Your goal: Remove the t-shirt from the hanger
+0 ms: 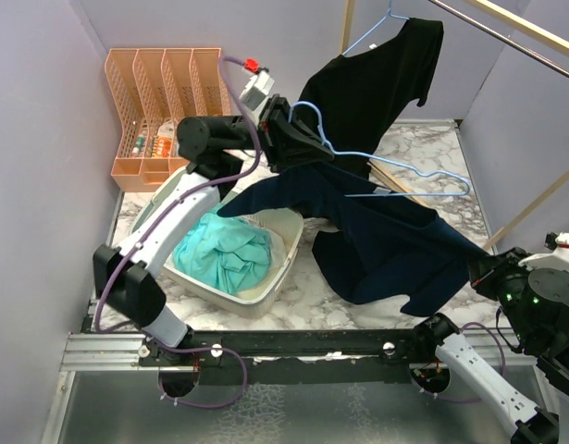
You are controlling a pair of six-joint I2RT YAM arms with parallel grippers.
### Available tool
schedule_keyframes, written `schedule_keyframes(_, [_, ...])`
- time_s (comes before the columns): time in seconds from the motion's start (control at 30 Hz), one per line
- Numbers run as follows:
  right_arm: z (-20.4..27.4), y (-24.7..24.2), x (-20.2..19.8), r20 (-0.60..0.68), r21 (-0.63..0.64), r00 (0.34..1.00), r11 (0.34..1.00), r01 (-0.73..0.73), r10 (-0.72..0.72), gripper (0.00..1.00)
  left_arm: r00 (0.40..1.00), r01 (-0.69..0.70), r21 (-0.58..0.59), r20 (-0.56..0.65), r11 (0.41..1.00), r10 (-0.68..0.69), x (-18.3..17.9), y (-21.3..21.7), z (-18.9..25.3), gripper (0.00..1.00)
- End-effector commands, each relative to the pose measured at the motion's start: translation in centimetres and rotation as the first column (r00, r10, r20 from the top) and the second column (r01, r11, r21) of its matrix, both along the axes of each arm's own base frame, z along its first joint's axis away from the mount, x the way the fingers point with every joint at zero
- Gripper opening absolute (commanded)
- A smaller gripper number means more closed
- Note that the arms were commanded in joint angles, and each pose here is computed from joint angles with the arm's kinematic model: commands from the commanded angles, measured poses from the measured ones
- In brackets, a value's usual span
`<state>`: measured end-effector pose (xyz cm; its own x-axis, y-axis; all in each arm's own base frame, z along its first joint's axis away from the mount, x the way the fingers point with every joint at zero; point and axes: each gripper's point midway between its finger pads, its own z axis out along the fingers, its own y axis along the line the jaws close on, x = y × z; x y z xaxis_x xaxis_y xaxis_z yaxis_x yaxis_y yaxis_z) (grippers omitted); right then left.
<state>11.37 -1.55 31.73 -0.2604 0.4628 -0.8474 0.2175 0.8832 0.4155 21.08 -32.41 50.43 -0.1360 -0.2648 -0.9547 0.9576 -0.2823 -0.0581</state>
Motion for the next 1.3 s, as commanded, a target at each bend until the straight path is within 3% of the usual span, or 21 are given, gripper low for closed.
schedule_keyframes(0.0, [1.3,-0.3,-0.2,0.053,-0.028,0.998,1.0,-0.015,0.016,0.05,0.999,0.05,-0.06,0.004,0.997,-0.05,0.0,-0.8,2.5,0.0])
schedule_keyframes(0.13, [2.5,-0.4,-0.3,0.079,-0.03,0.997,0.999,-0.024,0.026,0.14,0.998,0.054,-0.002,-0.011,0.999,-0.054,1.0,-3.9,1.7,0.0])
schedule_keyframes(0.27, [3.6,-0.1,-0.5,0.104,-0.04,0.993,0.998,-0.056,0.06,0.51,0.996,0.092,0.039,-0.023,0.995,-0.091,1.9,-6.3,0.6,0.0])
schedule_keyframes(0.33, [4.5,0.5,-0.7,0.137,-0.039,0.985,0.994,-0.102,0.106,0.6,0.994,0.103,0.047,-0.029,0.994,-0.101,2.3,-6.6,0.6,0.0])
schedule_keyframes(0.5, [9.3,3.1,-1.9,0.307,-0.077,0.903,0.954,-0.29,0.3,0.61,0.99,0.134,0.119,-0.063,0.984,-0.128,2.9,-7.9,-1.3,0.0])
schedule_keyframes(0.73, [13.5,8.7,-3.7,0.4,-0.184,0.693,0.793,-0.58,0.6,0.6,0.981,0.171,0.227,-0.131,0.959,-0.144,2.1,-8.3,-6.4,0.0])
schedule_keyframes(0.87, [13.3,11.2,-2.8,0.359,-0.222,0.624,0.713,-0.665,0.694,0.6,0.98,0.167,0.294,-0.153,0.941,-0.126,1.0,-8.2,-9.0,0.0])
schedule_keyframes(1.1, [8.8,14.7,0.8,0.159,-0.215,0.583,0.605,-0.767,0.796,0.59,0.989,0.134,0.38,-0.104,0.915,-0.102,-2.4,-8.3,-11.1,0.0])
schedule_keyframes(1.27, [7.0,15.0,1.8,0.086,-0.208,0.597,0.6,-0.772,0.798,0.57,0.994,0.108,0.349,-0.055,0.931,-0.094,-3.7,-7.4,-9.6,0.0])
